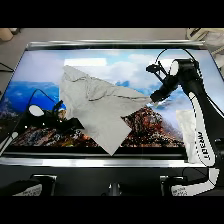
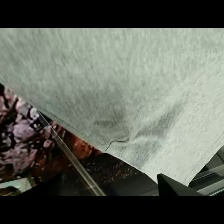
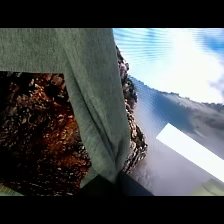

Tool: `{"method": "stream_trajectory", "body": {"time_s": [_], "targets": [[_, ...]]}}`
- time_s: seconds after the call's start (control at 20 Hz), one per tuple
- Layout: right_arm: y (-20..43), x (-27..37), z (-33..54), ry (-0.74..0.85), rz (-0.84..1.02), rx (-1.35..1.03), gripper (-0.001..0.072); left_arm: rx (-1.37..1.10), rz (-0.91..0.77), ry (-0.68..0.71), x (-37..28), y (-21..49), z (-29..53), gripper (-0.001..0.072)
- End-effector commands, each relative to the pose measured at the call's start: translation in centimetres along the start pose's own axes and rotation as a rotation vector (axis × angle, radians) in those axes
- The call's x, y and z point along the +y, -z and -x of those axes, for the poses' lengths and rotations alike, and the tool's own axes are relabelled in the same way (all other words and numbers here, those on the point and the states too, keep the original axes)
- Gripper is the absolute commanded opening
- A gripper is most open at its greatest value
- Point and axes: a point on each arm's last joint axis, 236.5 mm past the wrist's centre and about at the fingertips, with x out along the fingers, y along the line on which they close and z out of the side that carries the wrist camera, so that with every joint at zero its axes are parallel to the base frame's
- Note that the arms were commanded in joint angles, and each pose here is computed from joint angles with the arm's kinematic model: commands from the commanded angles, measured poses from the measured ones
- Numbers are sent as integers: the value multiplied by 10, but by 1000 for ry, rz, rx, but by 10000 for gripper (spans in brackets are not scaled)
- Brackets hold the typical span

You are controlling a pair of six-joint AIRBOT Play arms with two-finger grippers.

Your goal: Fold the shirts.

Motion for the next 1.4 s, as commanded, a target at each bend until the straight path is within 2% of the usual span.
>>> {"method": "stream_trajectory", "body": {"time_s": [0.0,0.2,0.3,0.4,0.45,0.5,0.55,0.65,0.75,0.9,1.05,1.15,1.25,1.35], "targets": [[2,4,0,-19,0,9,19,-68,70,40,2,6,-24,704],[-4,14,0,-59,-7,-17,19,-158,74,55,-15,-10,-40,702],[-6,18,1,-77,-10,-26,19,-174,123,39,-10,-15,-49,604],[-8,24,1,-103,-13,-33,19,-225,168,44,-9,-28,-51,585],[-8,28,2,-119,-14,-32,18,-254,199,62,-12,-35,-49,465],[-6,29,2,-124,-14,-26,18,-278,209,79,-16,-41,-45,194],[-5,30,3,-126,-13,-20,18,-297,158,89,-25,-47,-39,21],[-4,24,12,-90,-9,-36,18,-387,-65,127,-61,-67,-6,25],[-10,1,45,42,3,-111,17,-559,-265,185,-112,-93,67,25],[-37,-45,176,381,6,-445,16,-1001,-565,257,-201,-98,261,24],[-21,-43,389,734,0,-927,17,-1533,-750,367,-277,-3,486,25],[38,-13,515,914,-40,-1218,17,-1863,-850,443,-304,105,595,25],[91,19,565,922,-103,-1368,17,-2019,-936,498,-314,188,636,25],[124,35,564,878,-147,-1359,17,-1990,-950,549,-316,212,633,24]]}}
